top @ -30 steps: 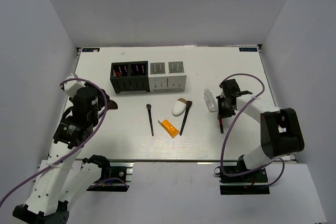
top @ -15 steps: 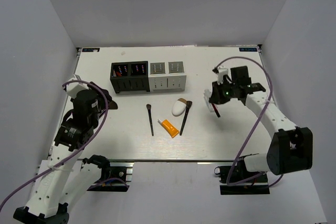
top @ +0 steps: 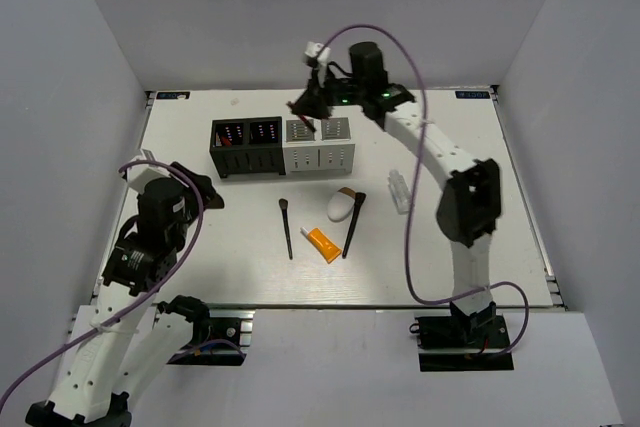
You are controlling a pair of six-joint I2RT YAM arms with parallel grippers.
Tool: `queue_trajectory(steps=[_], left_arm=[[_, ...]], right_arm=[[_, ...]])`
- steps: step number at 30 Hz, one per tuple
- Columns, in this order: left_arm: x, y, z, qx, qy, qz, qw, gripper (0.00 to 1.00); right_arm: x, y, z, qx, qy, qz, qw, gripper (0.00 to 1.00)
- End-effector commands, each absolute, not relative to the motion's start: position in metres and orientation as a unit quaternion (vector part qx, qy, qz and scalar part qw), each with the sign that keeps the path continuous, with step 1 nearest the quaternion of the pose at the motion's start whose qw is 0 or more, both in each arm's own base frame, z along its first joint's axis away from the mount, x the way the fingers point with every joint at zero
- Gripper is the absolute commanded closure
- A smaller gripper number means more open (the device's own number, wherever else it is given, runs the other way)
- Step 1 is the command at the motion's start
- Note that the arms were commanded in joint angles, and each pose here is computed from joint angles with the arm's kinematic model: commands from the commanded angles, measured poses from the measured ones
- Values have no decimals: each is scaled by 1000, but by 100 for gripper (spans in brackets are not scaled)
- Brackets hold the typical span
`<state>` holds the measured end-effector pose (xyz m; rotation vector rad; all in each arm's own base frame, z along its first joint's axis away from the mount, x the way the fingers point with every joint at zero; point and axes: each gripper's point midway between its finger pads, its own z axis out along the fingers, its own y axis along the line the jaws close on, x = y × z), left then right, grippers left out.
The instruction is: Organize the makeup
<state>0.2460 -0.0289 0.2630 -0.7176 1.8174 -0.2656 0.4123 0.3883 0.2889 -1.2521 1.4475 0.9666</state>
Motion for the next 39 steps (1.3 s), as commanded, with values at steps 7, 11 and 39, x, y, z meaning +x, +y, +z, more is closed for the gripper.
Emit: queue_trajectory(steps=[7,11,39], left_arm=[[236,-28,261,-330,758,-134,546,33],[232,-27,260,-332,764,-128,538,33],[241,-44,220,-298,818,-111,479,28]], right_arm=[[405,528,353,-509,399,440,622,100],[410,558,346,-476,392,438,654,100],[438,571,276,-421,449,412,672,39]])
